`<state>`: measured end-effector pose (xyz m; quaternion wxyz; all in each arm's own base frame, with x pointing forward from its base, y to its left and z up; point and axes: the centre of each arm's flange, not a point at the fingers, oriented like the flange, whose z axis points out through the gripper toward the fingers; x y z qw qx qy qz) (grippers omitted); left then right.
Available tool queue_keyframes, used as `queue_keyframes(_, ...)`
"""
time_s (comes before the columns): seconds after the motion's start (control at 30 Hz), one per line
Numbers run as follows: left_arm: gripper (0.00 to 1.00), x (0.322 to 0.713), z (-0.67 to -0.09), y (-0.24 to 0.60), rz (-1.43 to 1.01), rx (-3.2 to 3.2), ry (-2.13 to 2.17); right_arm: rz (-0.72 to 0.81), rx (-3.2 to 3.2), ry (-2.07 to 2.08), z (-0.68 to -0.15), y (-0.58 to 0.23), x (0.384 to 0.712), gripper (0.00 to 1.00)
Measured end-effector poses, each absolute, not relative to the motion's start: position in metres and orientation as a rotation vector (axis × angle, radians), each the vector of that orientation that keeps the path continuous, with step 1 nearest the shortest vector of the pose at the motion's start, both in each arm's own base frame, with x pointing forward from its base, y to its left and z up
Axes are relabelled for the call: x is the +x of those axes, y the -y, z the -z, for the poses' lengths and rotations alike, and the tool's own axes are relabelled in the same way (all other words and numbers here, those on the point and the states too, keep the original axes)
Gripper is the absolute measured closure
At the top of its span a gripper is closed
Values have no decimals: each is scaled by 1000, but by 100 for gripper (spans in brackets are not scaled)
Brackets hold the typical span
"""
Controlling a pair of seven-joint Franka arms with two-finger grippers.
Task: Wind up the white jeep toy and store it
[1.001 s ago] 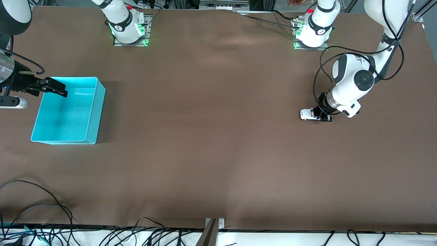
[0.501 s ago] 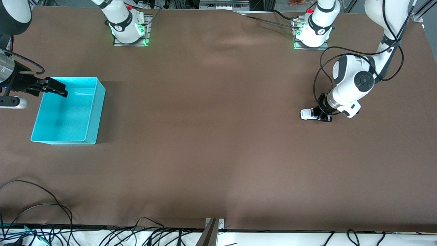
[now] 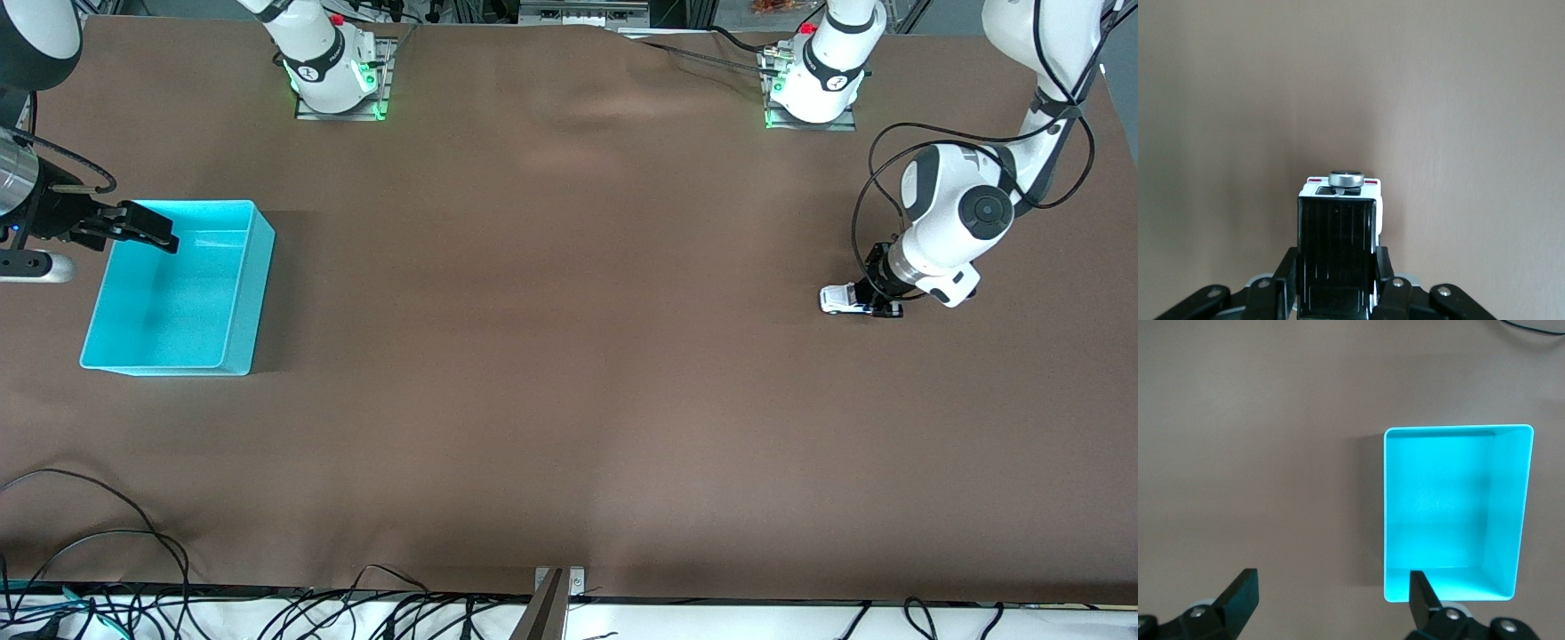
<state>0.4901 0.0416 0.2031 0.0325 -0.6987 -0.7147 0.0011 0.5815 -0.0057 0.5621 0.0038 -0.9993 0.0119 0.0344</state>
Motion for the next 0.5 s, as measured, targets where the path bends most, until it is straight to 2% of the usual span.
queue_keyframes(0.5, 51, 487, -203, -107, 35, -2201, 2151, -108, -3132, -37, -562, 6, 582, 0)
